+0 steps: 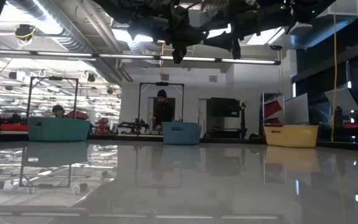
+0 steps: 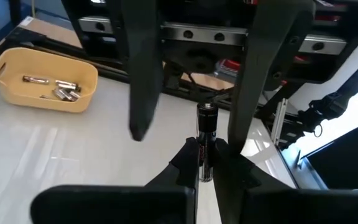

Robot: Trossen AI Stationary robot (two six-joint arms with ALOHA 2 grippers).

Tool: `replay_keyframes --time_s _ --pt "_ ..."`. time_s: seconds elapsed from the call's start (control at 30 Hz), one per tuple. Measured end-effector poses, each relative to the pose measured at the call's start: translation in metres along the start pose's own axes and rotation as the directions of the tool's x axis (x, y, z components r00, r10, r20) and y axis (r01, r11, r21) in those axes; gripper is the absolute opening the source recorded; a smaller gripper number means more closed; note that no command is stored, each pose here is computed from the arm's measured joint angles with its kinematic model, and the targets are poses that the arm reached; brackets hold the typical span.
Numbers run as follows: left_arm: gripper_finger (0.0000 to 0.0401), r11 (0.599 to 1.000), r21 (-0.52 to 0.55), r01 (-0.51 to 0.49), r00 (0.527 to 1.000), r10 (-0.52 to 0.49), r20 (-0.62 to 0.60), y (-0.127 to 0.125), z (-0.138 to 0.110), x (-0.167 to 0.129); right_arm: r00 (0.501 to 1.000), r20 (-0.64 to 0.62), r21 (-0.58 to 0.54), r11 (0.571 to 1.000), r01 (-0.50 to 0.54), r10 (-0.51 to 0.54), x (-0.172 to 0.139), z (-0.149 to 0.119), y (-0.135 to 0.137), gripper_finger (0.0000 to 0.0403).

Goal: Sort batteries
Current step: Put the silver battery into the yellow bin

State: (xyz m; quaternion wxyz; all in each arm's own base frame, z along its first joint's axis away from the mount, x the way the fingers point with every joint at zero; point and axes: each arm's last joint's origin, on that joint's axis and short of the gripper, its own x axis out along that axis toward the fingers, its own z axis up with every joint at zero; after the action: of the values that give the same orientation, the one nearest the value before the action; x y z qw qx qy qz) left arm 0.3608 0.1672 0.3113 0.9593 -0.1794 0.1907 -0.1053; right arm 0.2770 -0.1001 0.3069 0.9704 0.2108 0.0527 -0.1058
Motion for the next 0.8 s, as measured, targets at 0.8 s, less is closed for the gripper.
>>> replay_keyframes --time_s 0.8 --pt "0.0090 0.997 0.043 -0.069 0.997 0.068 0.025 0.0010 0.0020 0.0013 0.998 -0.021 0.007 0.998 -0.056 0.057 -0.0004 -0.0001 0.0012 0.0028"
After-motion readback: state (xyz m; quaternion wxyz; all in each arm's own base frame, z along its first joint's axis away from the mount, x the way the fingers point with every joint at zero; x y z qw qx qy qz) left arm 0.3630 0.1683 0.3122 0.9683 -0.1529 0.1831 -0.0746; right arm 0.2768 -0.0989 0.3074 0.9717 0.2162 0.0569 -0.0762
